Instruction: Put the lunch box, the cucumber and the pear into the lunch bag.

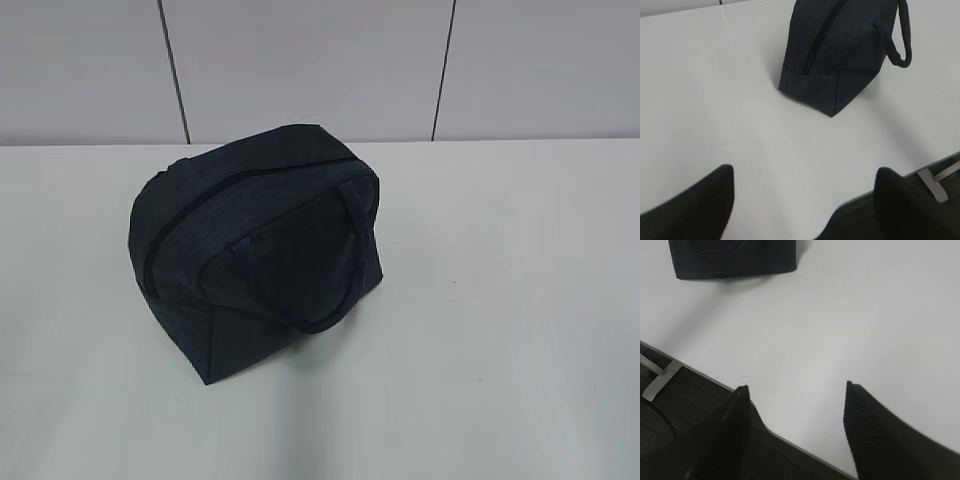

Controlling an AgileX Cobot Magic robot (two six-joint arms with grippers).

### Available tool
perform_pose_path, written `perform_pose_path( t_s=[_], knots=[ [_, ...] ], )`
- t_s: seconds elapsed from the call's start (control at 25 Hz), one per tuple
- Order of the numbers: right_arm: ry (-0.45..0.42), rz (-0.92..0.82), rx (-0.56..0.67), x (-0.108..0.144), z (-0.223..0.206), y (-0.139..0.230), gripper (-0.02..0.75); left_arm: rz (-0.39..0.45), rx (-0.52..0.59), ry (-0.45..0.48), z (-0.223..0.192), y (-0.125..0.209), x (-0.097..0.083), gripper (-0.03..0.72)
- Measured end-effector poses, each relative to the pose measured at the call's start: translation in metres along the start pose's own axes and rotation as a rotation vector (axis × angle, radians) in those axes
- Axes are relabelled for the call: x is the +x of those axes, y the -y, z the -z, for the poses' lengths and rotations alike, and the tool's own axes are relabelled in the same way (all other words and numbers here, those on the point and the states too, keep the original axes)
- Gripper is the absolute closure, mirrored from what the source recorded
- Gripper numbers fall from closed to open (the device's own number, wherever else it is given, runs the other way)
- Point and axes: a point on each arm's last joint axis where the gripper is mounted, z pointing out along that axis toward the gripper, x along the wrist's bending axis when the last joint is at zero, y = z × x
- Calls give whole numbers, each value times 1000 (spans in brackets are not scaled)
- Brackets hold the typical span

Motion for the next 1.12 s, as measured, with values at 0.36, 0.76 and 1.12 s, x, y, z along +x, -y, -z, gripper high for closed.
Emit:
perform_pose_path(
  t_s=[0.36, 0.76, 1.12],
  knots=[
    [-2, -1, 0, 0, 0, 0, 272, 1, 12, -30, -2, 2, 3, 179],
    [-2, 0, 1, 0, 0, 0, 272, 3, 12, -30, -2, 2, 3, 179],
    [5, -4, 1, 0, 0, 0, 272, 5, 6, -34, -2, 2, 3, 179]
  ],
)
